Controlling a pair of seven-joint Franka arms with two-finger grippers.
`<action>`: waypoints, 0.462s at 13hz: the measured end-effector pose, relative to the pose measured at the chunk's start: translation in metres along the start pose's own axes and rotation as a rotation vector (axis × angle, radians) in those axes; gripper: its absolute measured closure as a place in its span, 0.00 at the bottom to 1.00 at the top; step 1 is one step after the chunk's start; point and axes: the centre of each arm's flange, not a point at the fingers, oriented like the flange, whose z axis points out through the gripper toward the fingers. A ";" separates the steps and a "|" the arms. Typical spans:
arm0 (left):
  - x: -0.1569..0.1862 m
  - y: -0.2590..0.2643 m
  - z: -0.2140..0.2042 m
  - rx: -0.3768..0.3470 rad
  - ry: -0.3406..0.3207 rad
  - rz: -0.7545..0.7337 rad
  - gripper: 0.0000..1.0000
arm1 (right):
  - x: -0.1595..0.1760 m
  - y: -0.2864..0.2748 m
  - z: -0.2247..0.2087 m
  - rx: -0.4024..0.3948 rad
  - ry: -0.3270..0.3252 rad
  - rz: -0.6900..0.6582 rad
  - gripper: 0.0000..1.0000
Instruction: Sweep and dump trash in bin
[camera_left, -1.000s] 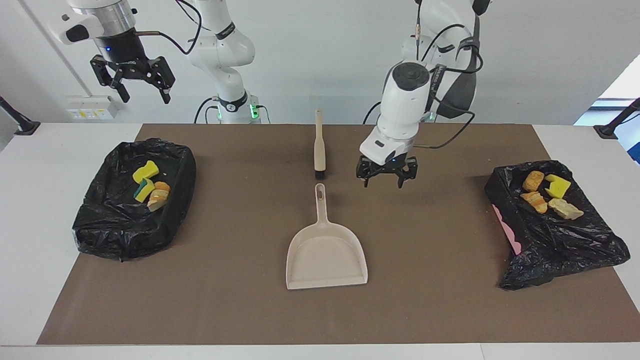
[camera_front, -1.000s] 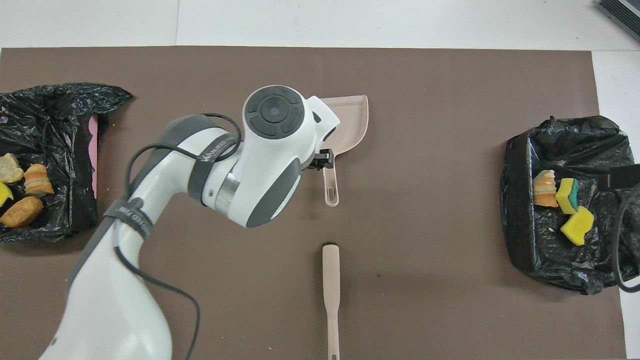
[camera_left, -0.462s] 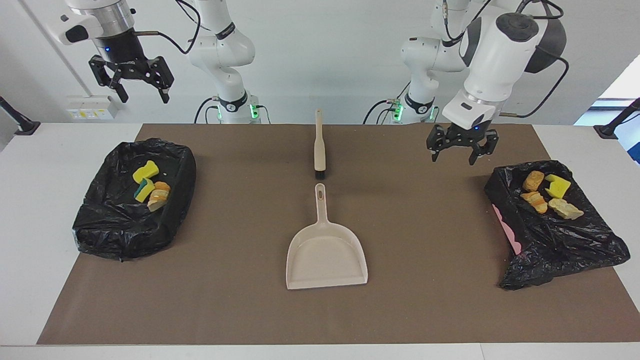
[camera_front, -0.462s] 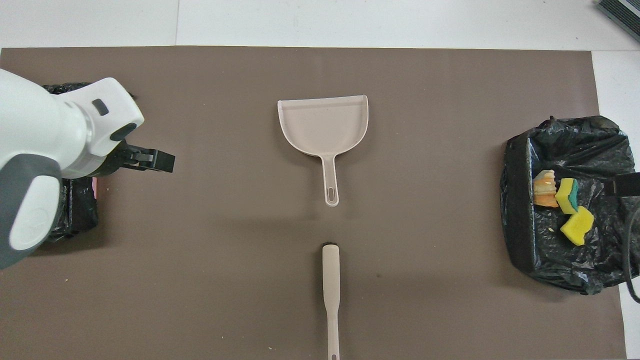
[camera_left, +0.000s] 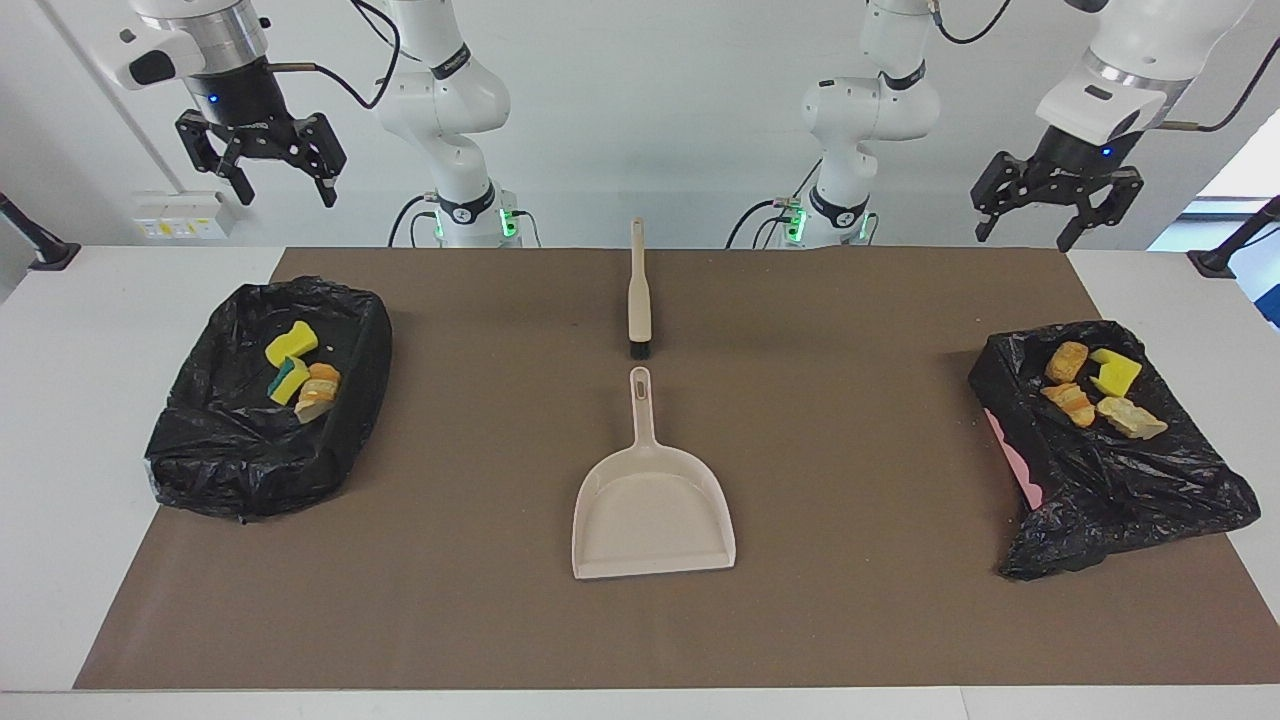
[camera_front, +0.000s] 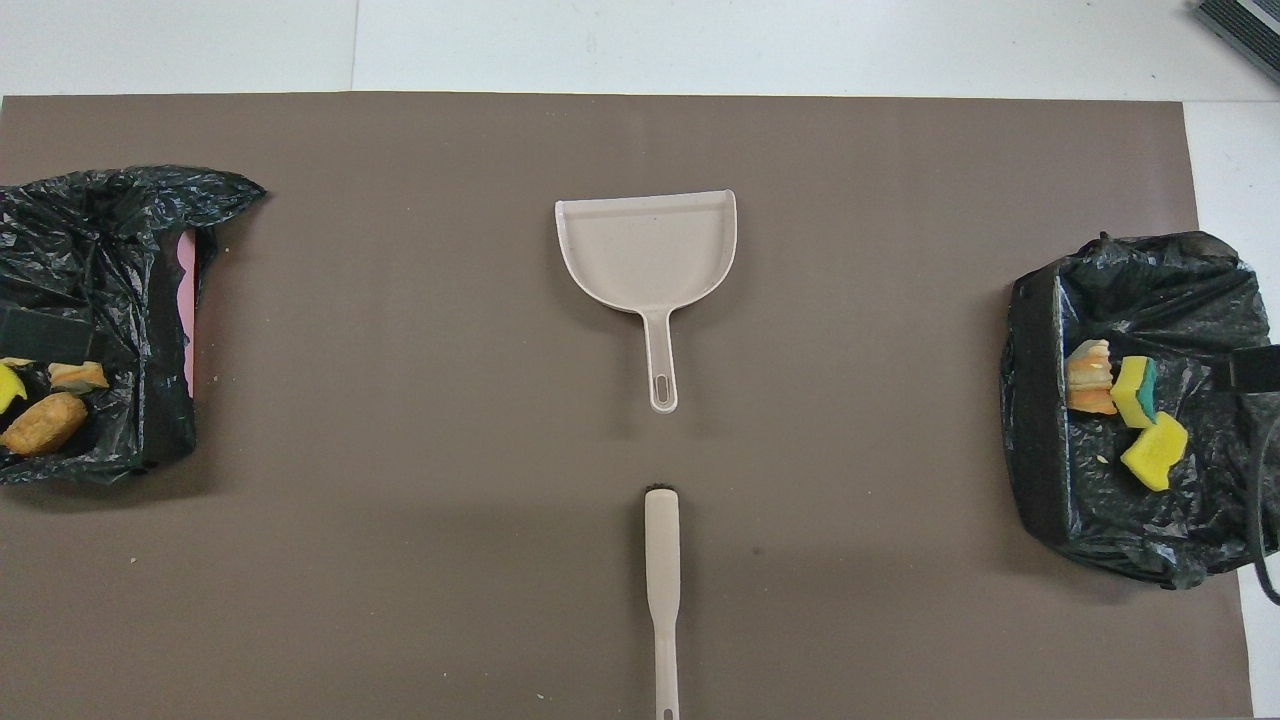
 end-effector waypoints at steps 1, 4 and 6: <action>0.001 -0.003 -0.004 0.000 -0.003 -0.004 0.00 | 0.000 0.003 0.001 0.000 -0.003 0.007 0.00; 0.007 -0.002 -0.004 -0.001 -0.009 0.000 0.00 | 0.001 0.023 0.001 0.006 -0.013 0.047 0.00; 0.006 -0.001 -0.003 -0.002 -0.019 0.000 0.00 | 0.003 0.025 0.003 0.010 -0.016 0.053 0.00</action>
